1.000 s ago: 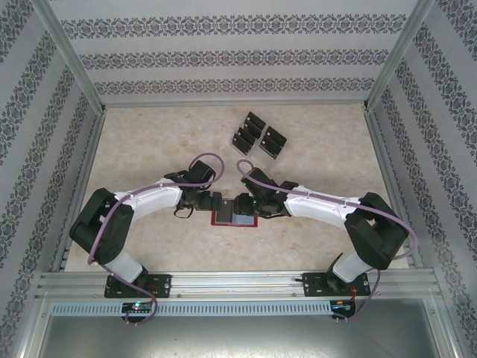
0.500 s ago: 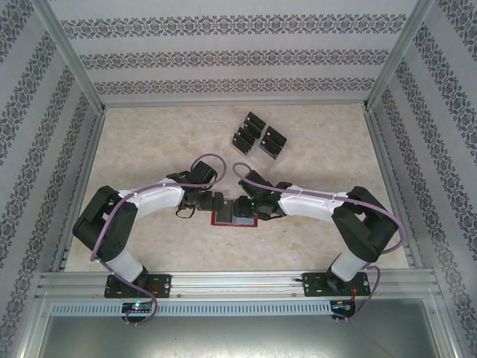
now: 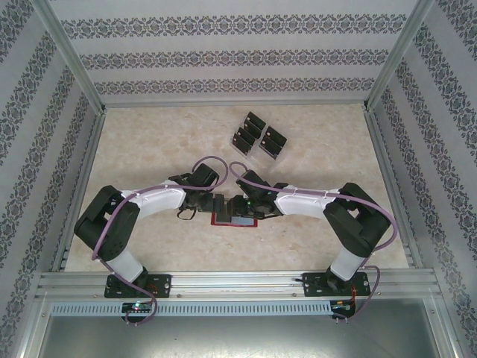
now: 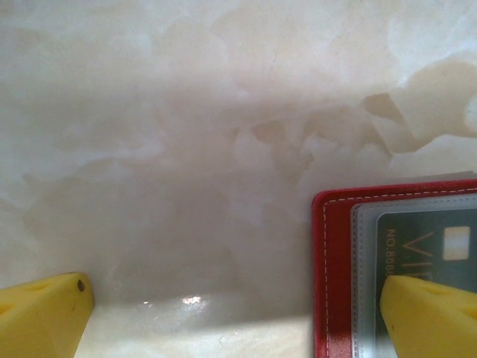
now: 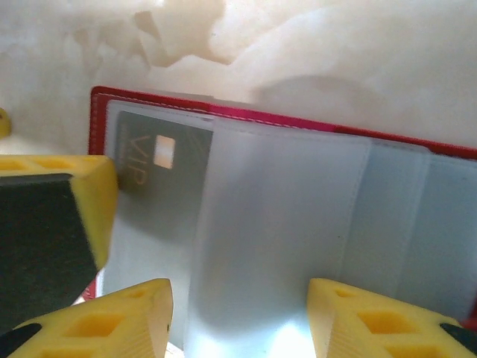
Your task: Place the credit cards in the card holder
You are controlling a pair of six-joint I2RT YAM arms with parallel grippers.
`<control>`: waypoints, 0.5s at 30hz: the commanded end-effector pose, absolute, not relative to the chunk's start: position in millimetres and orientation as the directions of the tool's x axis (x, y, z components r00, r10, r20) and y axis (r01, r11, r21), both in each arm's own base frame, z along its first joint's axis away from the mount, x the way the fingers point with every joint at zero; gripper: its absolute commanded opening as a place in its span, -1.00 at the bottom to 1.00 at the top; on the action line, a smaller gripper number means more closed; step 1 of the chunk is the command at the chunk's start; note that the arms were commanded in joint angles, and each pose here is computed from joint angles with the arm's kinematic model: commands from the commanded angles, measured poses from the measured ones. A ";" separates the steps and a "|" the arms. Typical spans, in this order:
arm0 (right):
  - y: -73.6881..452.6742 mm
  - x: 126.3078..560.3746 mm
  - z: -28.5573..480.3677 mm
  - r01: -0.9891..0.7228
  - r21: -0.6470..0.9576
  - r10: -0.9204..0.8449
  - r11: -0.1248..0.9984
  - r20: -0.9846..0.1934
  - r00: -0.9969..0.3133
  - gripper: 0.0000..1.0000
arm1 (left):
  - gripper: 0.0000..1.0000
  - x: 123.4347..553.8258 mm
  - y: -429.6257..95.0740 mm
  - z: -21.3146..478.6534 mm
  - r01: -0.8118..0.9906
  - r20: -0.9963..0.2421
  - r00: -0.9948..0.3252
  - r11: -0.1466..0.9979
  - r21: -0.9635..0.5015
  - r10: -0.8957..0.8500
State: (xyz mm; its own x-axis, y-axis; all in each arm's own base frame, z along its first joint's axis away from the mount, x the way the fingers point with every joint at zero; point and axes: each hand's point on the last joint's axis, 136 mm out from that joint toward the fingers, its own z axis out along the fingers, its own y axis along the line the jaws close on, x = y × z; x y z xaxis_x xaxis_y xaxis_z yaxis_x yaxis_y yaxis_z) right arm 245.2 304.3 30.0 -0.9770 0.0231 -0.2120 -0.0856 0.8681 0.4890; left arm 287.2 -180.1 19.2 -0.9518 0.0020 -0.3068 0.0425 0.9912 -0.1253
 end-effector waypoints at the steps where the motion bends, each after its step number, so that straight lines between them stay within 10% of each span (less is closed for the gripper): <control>1: 317.6 243.0 31.0 -0.084 0.543 0.025 0.836 -0.191 -0.981 0.04 | 1.00 274.5 -183.5 0.9 0.043 -0.266 -0.964 0.991 -0.131 0.006; 15: 343.5 243.7 37.6 -0.089 0.638 0.031 0.765 -0.174 -0.984 0.04 | 1.00 275.8 -184.6 6.1 0.025 -0.282 -0.959 0.989 -0.143 -0.016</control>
